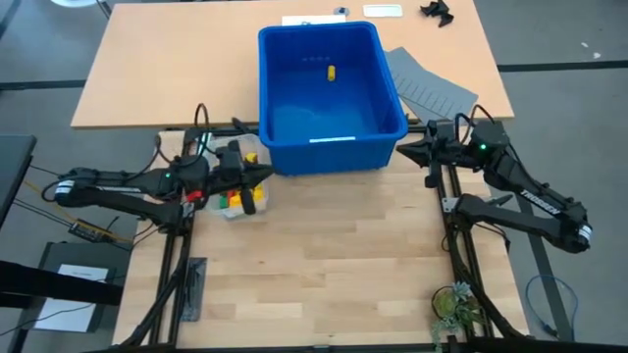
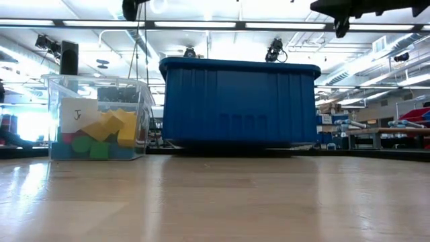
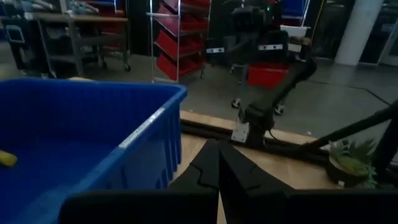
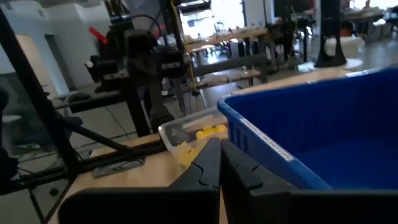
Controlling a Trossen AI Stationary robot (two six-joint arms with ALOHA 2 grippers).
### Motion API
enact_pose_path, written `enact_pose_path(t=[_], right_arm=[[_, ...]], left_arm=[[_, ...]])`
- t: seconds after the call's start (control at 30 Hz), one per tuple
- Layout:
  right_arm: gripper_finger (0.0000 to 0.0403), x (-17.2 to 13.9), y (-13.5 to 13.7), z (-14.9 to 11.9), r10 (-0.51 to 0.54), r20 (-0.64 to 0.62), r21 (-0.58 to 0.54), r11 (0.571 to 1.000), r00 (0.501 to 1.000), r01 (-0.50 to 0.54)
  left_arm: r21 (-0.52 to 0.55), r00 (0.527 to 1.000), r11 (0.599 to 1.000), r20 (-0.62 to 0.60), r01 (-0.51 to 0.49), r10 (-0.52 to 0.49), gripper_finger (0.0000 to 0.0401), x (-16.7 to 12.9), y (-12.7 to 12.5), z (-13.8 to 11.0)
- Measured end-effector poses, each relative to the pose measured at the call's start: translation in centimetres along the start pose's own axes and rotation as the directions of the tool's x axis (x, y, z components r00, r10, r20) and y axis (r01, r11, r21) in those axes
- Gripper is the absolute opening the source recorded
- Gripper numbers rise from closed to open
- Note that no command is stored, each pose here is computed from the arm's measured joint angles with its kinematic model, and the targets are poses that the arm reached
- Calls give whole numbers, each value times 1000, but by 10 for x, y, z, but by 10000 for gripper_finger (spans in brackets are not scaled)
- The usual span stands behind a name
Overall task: Sort blocks
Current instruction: Put the yellow block into the transparent bin
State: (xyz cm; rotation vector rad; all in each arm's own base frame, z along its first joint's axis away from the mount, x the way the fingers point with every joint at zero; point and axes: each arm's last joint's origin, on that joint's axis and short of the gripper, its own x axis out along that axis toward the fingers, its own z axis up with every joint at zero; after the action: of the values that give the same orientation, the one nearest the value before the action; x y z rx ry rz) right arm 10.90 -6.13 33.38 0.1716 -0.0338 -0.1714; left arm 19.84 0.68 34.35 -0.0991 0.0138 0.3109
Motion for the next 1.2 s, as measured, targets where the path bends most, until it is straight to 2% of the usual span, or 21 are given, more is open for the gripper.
enact_pose_path(t=[0.1, 0.17, 0.33, 0.4, 0.47, 0.6, 0.7, 0.83, 1.03, 1.2], right_arm=[[3, 8, -1, 3, 19, 17, -11, 1000, 1000, -18], [3, 16, -5, 5, 20, 15, -31, 999, 1000, -20], [2, 49, -20, 16, -14, -57, -120, 993, 998, 7], [2, 63, -29, 27, -36, -97, -161, 987, 995, 20], [1, 77, -38, 38, -62, -159, -202, 979, 985, 29], [4, 96, -57, 56, -127, -303, -248, 967, 944, 51], [31, 105, -73, 59, -210, -443, -297, 952, 872, 79], [97, 113, -89, 55, -270, -579, -344, 936, 769, 69], [197, 120, -103, 39, -253, -691, -308, 950, 677, 40], [234, 124, -112, 21, -203, -782, -254, 967, 590, -4]], left_arm=[[23, 999, 1000, 37, -17, 16, 7, 1, 0, 7], [29, 996, 996, 49, -79, 77, 7, 6, 1, 14], [117, 974, 973, -88, -199, 209, 7, 33, 14, 26], [159, 949, 957, -170, -241, 267, 7, 46, 22, 36], [231, 894, 935, -302, -269, 332, 7, 58, 32, 40], [315, 806, 907, -436, -279, 400, 14, 77, 49, 55], [313, 791, 918, -485, -243, 374, 47, 93, 63, 62], [282, 775, 946, -556, -162, 299, 122, 116, 85, 52], [185, 742, 982, -652, -44, 156, 229, 134, 104, 31], [139, 725, 990, -683, 14, 86, 264, 143, 104, 20]])
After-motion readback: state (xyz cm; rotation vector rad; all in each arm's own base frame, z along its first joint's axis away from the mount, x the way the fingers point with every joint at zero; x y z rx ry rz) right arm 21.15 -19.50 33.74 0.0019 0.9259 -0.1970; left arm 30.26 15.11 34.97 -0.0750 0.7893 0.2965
